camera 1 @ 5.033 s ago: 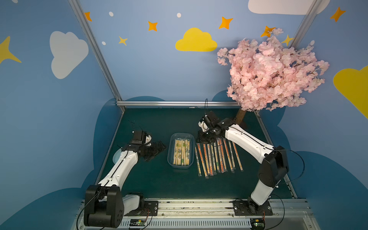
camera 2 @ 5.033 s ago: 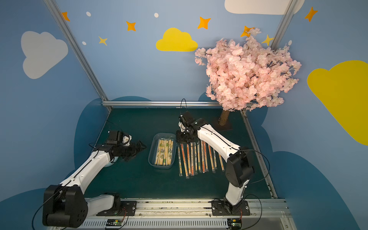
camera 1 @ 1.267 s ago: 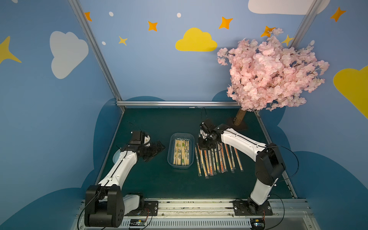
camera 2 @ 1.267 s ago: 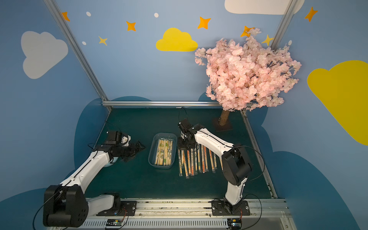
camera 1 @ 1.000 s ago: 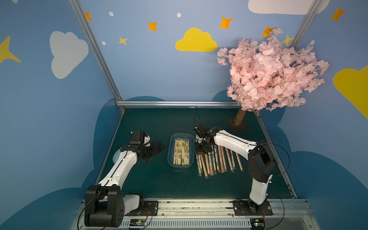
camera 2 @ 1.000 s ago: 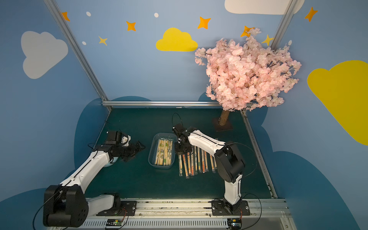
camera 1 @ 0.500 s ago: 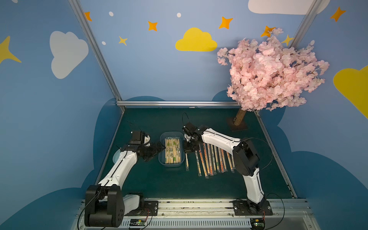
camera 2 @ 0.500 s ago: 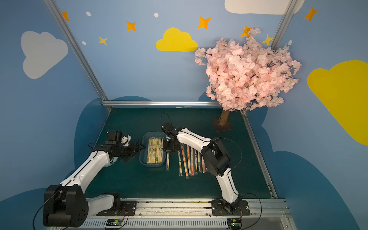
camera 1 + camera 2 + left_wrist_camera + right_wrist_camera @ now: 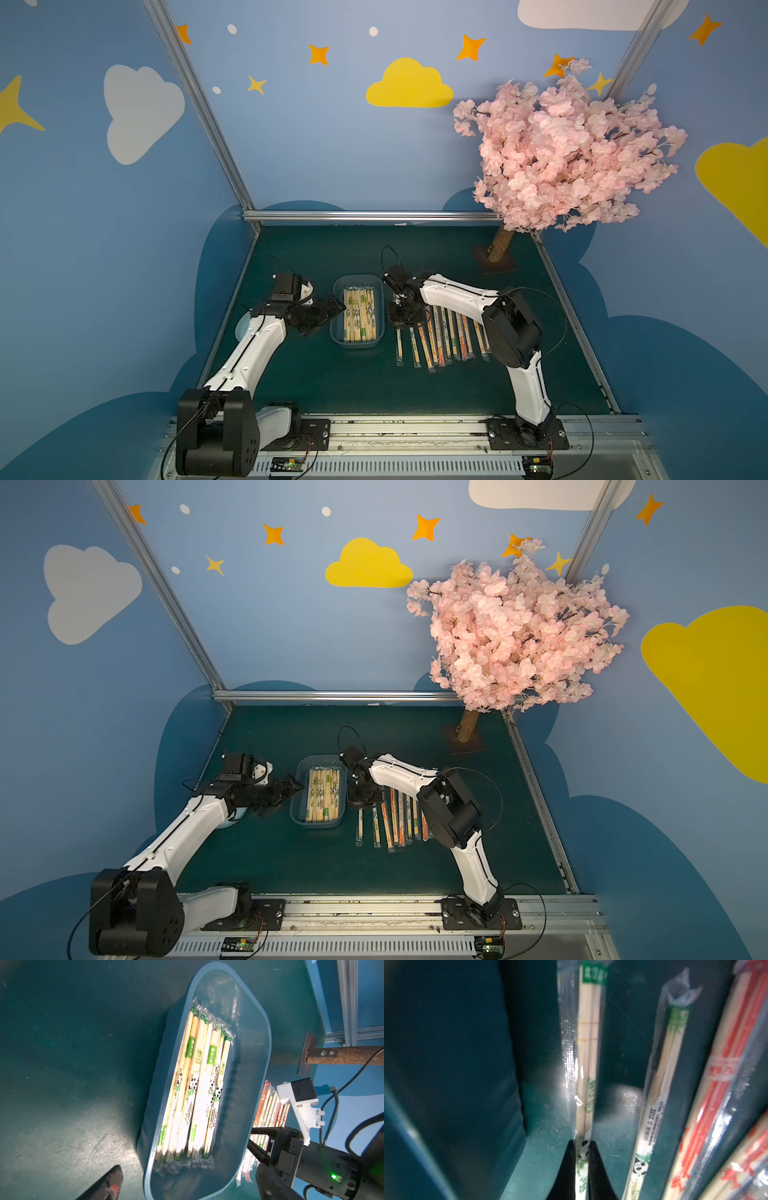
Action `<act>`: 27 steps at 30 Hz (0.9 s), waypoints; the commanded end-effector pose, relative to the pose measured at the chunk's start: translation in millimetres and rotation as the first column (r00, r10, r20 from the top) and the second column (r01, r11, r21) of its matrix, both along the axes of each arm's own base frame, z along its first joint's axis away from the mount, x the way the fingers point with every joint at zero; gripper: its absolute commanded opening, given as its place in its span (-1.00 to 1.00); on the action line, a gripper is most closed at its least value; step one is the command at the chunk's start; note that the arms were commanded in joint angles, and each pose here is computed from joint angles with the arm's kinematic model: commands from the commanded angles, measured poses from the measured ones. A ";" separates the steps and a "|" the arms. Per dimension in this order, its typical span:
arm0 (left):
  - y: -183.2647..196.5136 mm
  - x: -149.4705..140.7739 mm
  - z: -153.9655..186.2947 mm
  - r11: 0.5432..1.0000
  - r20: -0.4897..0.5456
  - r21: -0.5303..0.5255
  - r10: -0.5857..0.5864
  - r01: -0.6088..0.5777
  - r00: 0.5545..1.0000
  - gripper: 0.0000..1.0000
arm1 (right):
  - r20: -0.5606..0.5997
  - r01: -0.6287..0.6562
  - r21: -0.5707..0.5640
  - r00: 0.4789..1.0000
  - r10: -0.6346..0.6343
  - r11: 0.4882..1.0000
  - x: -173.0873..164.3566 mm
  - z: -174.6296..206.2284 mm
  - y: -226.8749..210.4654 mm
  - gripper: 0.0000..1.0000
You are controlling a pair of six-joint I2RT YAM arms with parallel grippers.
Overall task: Take the paired disposable chopsticks out of the storage box
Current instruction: Place the paired disposable chopsticks at the center of the board, then move the storage box to the center of the board.
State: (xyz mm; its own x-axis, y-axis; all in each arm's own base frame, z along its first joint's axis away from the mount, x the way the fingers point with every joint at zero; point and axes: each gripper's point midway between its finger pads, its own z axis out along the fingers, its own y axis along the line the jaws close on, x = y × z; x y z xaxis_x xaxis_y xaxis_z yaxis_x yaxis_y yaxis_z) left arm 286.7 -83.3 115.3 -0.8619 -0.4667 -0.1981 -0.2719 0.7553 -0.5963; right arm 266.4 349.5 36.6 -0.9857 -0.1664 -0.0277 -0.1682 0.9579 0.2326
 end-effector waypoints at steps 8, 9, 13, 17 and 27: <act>-6.6 3.5 12.0 1.000 0.013 0.006 -0.017 0.017 1.000 1.00 | 0.069 0.001 0.012 0.998 -0.002 1.000 -0.6 33.3 -7.3 -0.35; -6.7 4.4 12.9 1.000 0.015 0.012 -0.016 0.016 1.000 1.00 | 0.075 -0.002 0.021 0.997 0.001 1.000 -0.3 37.4 -6.6 -0.34; -6.6 6.8 15.0 1.000 0.013 0.028 -0.010 0.010 1.000 1.00 | 0.075 -0.021 0.060 0.997 0.016 0.998 -1.0 44.2 2.7 -0.34; -6.3 10.2 17.3 0.999 0.008 0.042 -0.012 0.012 1.000 1.00 | 0.055 -0.043 0.081 0.998 0.039 0.996 -1.2 38.8 19.5 -0.34; -13.6 18.7 22.3 0.995 0.006 0.082 -0.055 0.054 0.998 1.00 | 0.054 -0.105 0.158 0.994 0.098 0.982 0.4 43.5 73.4 -0.35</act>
